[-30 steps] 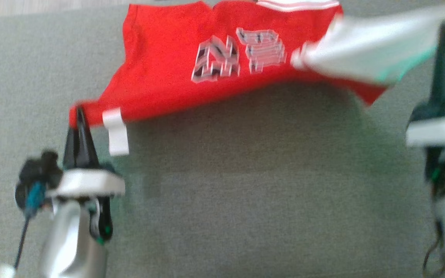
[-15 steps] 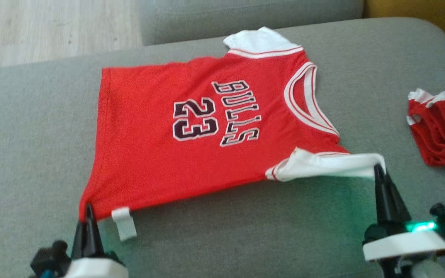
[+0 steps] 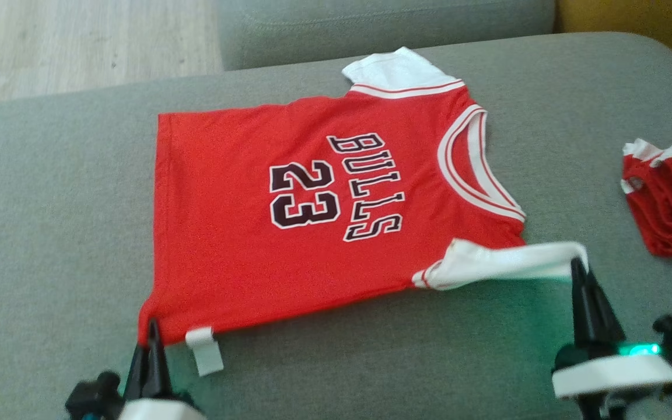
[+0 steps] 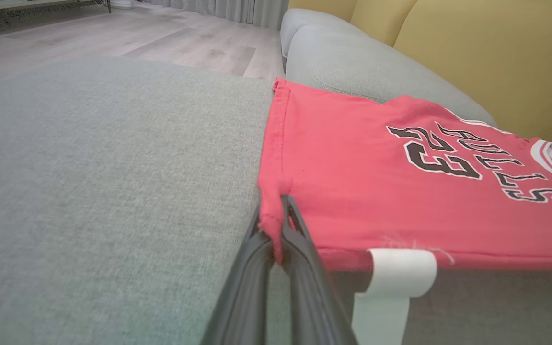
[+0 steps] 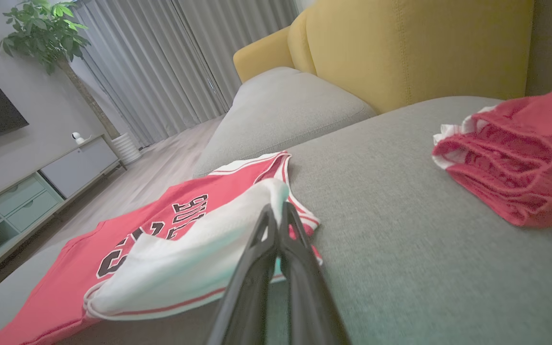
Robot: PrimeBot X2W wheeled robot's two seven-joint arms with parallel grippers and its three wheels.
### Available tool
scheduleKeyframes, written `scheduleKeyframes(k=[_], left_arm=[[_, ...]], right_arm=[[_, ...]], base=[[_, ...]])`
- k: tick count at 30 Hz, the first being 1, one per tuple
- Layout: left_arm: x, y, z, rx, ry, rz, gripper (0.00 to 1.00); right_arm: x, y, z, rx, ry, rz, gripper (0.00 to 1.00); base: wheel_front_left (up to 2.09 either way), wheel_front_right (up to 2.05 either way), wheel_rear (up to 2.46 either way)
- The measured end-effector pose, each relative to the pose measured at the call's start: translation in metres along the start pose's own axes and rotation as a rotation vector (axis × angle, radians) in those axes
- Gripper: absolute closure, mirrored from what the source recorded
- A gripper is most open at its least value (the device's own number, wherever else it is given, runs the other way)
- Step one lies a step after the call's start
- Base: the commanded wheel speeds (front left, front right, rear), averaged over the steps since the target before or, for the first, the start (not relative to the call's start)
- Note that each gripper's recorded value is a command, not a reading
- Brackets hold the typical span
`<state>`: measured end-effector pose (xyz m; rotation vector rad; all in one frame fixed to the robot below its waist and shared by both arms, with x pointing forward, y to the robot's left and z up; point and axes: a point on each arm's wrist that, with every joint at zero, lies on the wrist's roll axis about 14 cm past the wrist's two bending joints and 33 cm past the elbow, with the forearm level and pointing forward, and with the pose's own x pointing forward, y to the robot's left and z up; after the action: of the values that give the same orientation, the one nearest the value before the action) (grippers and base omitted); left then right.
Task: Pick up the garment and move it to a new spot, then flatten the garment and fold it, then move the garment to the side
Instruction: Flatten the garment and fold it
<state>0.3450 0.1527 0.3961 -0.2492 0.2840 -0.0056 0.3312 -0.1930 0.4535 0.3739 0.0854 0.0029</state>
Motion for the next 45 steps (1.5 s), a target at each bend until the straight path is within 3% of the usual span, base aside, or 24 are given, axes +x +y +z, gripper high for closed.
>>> scheduleKeyframes(k=[17, 30, 31, 32, 33, 34, 41, 45], left_arm=[[0.066, -0.018, 0.026, 0.059, -0.040, -0.047, 1.00], [0.107, -0.025, 0.029, 0.130, -0.011, -0.034, 1.00], [0.107, -0.025, 0.029, 0.130, -0.011, -0.034, 1.00], [0.109, -0.021, 0.028, 0.140, -0.005, -0.009, 0.70], [0.110, -0.020, 0.029, 0.142, -0.009, 0.004, 0.20], [0.110, -0.018, 0.032, 0.141, -0.015, 0.015, 0.00], [0.099, -0.012, 0.051, 0.134, -0.082, 0.054, 0.00], [0.071, -0.001, 0.040, 0.128, -0.073, 0.082, 0.00]], right_arm=[[0.097, -0.002, 0.001, -0.092, 0.025, 0.036, 1.00], [0.141, -0.002, 0.004, -0.157, 0.035, 0.045, 1.00], [0.141, -0.002, 0.004, -0.157, 0.035, 0.045, 0.76], [0.144, -0.006, 0.002, -0.164, 0.044, 0.033, 0.00], [0.144, -0.007, 0.001, -0.165, 0.046, 0.026, 0.00], [0.145, -0.007, 0.004, -0.168, 0.039, 0.022, 0.00], [0.143, 0.000, 0.027, -0.198, -0.037, 0.022, 0.00], [0.121, 0.002, 0.018, -0.214, -0.020, 0.023, 0.00]], base=[[0.00, 0.00, 0.00], [0.00, 0.00, 0.00], [0.00, 0.00, 0.00], [0.00, 0.00, 0.00], [0.00, 0.00, 0.00], [0.00, 0.00, 0.00], [0.00, 0.00, 0.00], [0.00, 0.00, 0.00]])
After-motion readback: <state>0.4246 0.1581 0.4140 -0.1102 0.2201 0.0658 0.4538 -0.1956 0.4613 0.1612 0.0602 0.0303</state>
